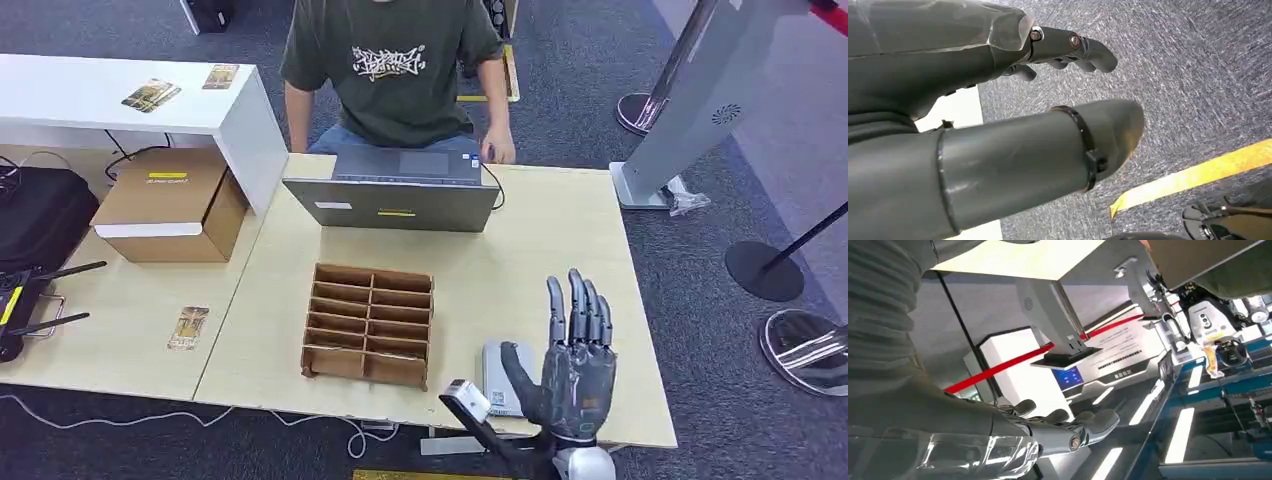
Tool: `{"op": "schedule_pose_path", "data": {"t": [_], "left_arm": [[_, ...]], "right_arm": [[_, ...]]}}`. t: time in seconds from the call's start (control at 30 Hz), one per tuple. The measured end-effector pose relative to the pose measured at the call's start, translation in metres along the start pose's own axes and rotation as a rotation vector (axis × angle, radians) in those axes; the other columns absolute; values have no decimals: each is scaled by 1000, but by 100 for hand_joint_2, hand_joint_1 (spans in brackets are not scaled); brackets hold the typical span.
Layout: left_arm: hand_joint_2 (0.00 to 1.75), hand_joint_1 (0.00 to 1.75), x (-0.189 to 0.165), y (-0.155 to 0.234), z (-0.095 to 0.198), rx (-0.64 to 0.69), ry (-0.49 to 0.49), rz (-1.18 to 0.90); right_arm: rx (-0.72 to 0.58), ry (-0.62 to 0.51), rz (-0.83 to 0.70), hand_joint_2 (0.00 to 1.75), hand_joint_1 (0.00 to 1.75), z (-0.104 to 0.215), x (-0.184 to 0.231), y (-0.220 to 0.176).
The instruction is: Pass the card to the sensor for recognition and then transmit it.
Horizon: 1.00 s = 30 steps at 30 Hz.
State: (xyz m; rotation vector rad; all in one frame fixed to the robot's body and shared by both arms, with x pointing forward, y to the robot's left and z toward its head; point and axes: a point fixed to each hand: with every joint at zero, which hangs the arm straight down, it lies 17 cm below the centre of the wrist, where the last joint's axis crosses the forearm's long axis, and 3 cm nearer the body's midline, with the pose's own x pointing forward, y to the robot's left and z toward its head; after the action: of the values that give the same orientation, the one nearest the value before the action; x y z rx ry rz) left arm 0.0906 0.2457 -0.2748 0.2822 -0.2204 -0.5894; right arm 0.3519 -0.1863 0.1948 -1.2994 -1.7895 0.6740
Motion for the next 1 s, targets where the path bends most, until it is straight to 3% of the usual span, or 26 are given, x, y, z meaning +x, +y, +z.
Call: {"op": "schedule_pose_path", "data": {"t": [0.43, 1.0], "left_arm": [[0, 0, 2, -2, 1, 10, 2, 40], [0, 0, -2, -5, 2, -5, 27, 33]], "right_arm": [[35, 0, -31, 175, 0, 17, 9, 0], [357, -117, -150, 175, 0, 49, 60, 92]]}}
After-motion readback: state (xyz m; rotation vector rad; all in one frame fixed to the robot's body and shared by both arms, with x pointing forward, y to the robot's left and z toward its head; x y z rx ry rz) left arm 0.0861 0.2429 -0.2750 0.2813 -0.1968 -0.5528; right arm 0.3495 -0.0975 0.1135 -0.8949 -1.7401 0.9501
